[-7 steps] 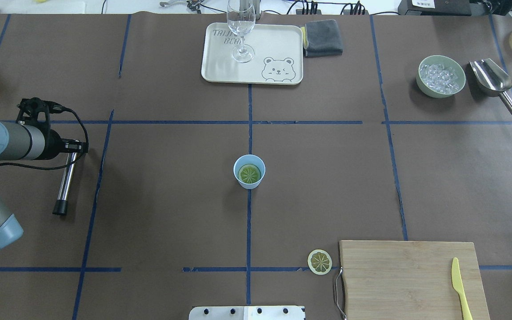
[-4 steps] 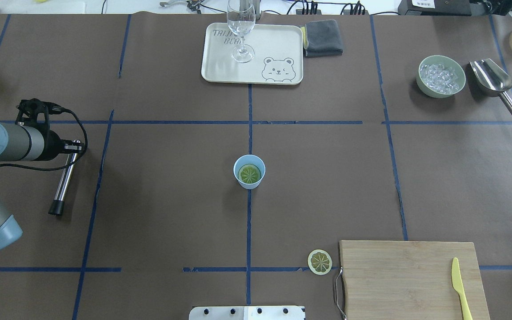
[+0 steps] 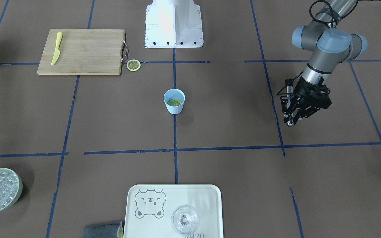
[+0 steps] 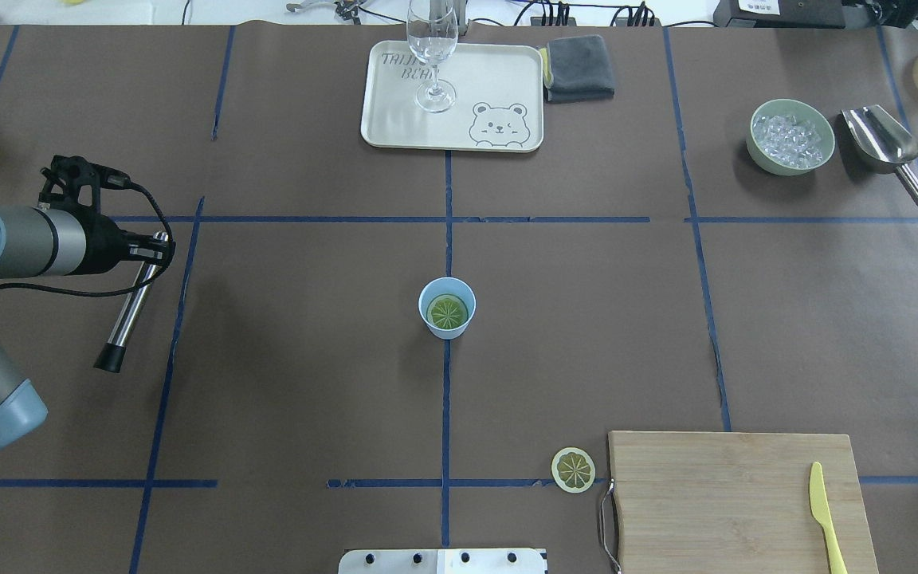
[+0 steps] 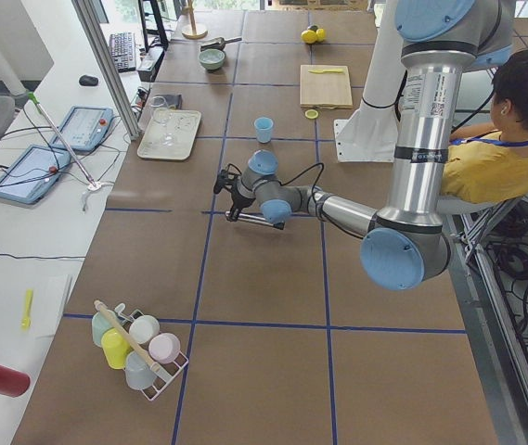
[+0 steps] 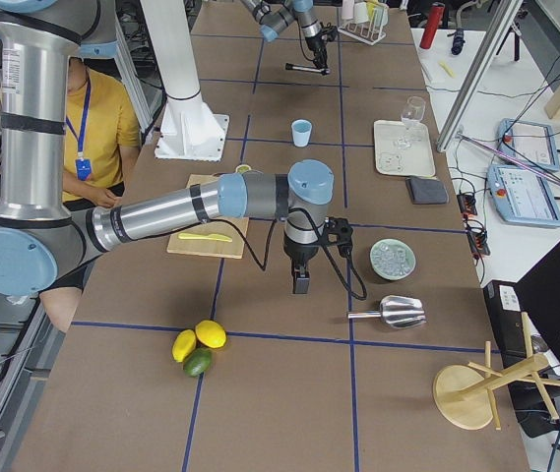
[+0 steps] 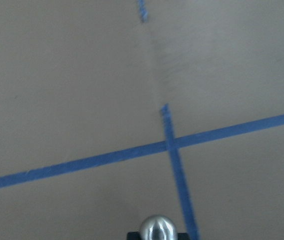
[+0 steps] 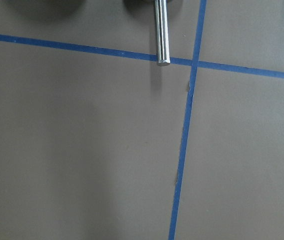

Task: Squeeze lemon into cup
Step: 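Lift the muddler with the left gripper and move it over the blue cup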

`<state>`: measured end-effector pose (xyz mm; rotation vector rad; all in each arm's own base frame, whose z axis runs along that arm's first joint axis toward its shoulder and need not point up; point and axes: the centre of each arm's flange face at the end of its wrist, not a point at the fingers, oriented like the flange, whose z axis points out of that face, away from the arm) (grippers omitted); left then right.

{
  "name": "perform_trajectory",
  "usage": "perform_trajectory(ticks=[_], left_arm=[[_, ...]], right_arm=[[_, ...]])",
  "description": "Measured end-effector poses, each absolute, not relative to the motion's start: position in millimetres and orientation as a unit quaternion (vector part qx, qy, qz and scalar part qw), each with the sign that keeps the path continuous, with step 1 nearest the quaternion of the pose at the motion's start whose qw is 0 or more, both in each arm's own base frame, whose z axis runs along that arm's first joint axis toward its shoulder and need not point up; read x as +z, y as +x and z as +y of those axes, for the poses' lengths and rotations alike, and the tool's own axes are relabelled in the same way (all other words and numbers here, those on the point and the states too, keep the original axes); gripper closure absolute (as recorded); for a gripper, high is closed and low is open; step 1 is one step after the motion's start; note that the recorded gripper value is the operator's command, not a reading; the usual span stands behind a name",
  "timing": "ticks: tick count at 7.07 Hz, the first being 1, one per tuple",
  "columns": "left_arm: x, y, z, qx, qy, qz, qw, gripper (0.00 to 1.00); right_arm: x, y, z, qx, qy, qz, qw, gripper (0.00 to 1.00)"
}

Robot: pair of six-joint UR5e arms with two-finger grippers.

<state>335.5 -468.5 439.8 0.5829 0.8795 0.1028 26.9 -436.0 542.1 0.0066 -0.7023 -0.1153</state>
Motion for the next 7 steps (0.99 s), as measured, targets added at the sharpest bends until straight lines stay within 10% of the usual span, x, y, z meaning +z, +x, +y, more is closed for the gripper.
perform_trajectory(ticks=[7], left_arm=[[232.7,373.0,-436.5,0.084,0.555,0.644,0.52,1.0]], right_arm=[[539.8,27.8,-437.9,-0.057,0.007,-0.343,0.938,0.0]])
